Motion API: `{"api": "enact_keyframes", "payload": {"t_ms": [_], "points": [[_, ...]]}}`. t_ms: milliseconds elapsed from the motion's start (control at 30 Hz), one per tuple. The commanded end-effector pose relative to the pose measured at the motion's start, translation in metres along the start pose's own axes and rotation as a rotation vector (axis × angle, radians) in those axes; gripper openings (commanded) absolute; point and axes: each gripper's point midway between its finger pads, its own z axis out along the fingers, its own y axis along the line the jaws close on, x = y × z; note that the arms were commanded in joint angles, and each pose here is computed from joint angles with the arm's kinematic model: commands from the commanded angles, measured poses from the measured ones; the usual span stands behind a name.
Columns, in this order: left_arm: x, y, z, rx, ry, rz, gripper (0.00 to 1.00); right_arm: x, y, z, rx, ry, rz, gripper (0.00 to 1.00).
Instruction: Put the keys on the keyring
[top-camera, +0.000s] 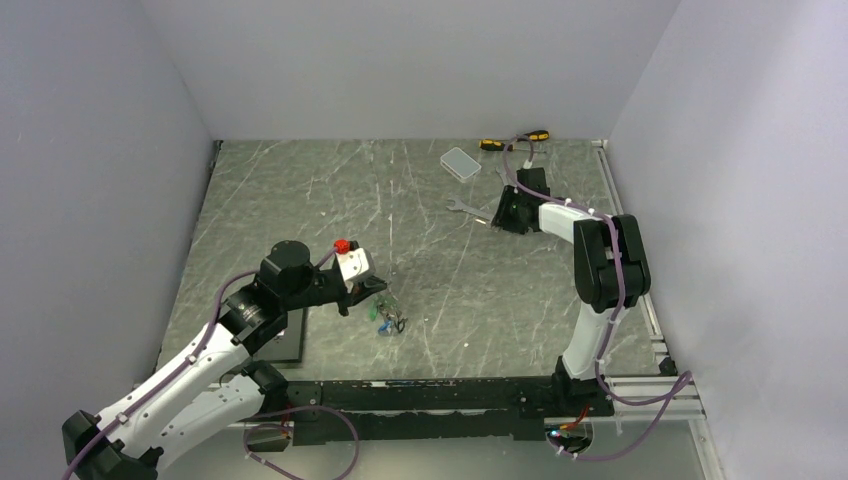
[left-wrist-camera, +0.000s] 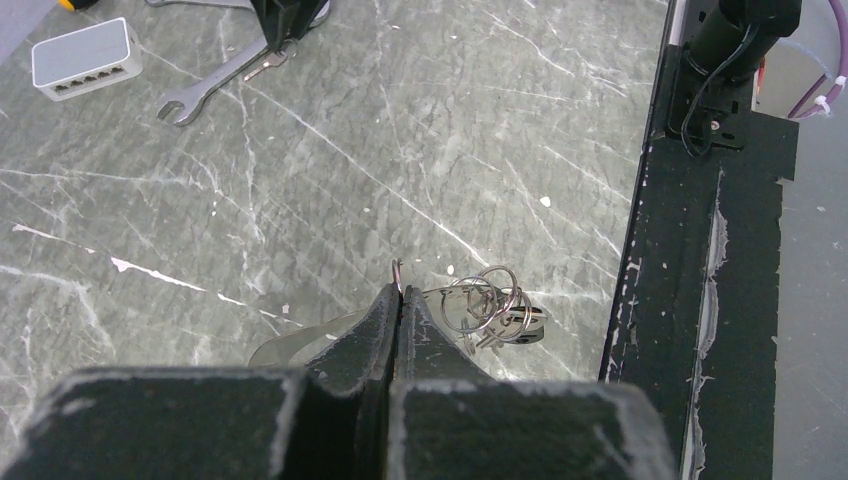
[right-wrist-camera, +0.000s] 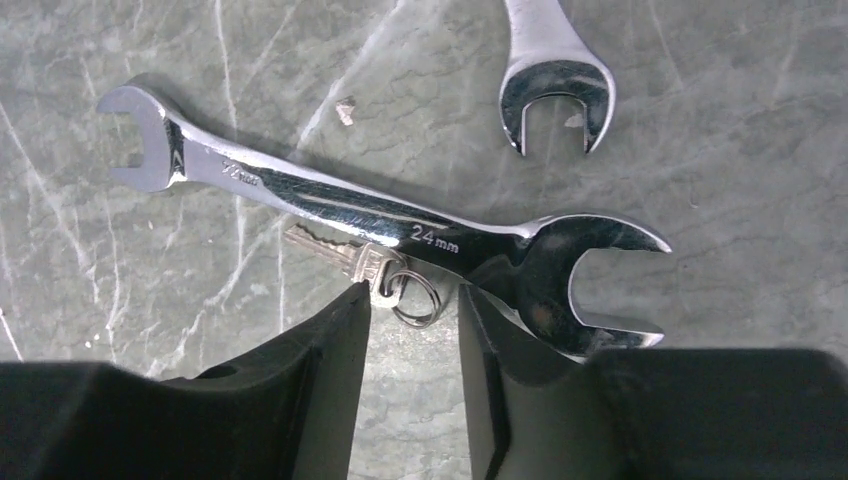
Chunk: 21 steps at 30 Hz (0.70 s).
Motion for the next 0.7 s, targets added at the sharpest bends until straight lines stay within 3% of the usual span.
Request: {"api": "enact_keyframes", "payload": {"t_ms": [0,333,433,667], "points": [[-0.036,0.002,-0.005,0.004,-0.094,0.064,0.0,-0.019,-0.005,0.001,0.043,-0.049,-0.024,0.38],[-0.036,0.002,-0.005,0.008,-0.094,0.063,0.0,-0.005,0.002,0.009,-0.018,0.014,-0.057,0.33],[-0.036,0.002,-0.005,0.008,-0.093,0.063,0.0,-0.003,0.0,0.011,-0.011,0.019,-0.061,0.23],[-0.034,0.002,-0.004,0.01,-0.087,0.059,0.0,-0.002,0.0,0.011,-0.012,0.029,-0.067,0.13]]}}
